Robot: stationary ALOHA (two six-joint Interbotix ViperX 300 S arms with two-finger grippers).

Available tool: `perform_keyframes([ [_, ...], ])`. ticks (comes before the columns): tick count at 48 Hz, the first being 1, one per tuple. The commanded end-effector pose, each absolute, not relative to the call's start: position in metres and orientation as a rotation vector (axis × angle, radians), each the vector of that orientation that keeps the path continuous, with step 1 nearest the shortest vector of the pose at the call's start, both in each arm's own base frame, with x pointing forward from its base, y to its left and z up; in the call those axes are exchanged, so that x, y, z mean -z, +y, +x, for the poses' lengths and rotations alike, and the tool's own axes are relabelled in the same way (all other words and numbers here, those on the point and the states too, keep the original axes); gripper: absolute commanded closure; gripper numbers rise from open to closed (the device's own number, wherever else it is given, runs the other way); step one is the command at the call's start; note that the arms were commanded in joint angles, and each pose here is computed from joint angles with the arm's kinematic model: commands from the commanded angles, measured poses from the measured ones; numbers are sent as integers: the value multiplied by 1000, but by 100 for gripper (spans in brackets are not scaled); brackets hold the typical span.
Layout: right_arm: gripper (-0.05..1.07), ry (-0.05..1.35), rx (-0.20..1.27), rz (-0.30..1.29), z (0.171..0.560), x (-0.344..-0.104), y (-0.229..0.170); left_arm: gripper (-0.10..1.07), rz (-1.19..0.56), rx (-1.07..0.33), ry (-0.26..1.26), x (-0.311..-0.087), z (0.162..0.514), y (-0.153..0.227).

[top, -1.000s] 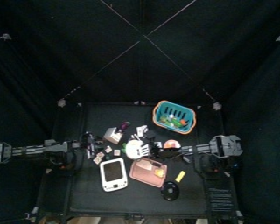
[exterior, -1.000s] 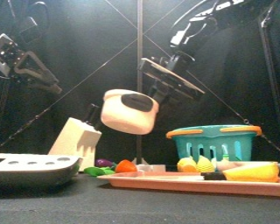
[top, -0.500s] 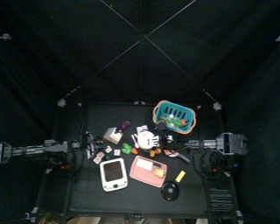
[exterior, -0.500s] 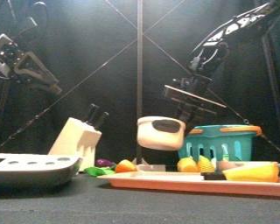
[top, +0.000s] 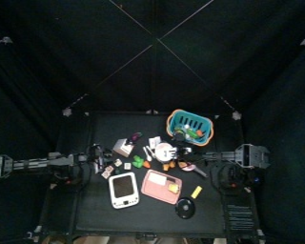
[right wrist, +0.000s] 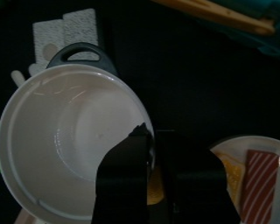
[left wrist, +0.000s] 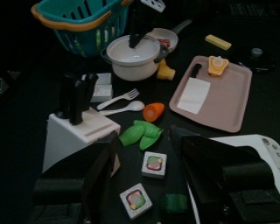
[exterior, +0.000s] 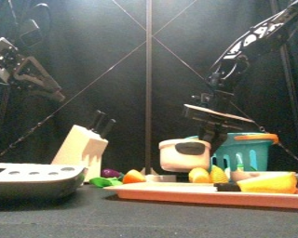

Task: Place pot above plate

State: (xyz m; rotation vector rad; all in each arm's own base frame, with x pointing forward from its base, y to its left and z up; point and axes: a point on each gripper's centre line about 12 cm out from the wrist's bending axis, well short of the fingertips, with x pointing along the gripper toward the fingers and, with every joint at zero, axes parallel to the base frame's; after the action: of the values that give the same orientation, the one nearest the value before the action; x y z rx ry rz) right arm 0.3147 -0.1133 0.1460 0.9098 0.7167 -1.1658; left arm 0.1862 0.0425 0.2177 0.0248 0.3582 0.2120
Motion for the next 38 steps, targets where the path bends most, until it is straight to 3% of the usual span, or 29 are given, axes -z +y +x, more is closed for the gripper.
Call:
perform_keyframes([
  [1, 63, 693, 1167, 915, 315, -154, -116, 11, 26, -212, 343, -223, 189, 43],
  [23, 63, 717, 1244, 887, 305, -149, -124, 11, 26, -213, 343, -222, 188, 43],
  [38, 63, 751, 1273, 879, 309, -133, -130, 11, 26, -213, 343, -222, 188, 43],
])
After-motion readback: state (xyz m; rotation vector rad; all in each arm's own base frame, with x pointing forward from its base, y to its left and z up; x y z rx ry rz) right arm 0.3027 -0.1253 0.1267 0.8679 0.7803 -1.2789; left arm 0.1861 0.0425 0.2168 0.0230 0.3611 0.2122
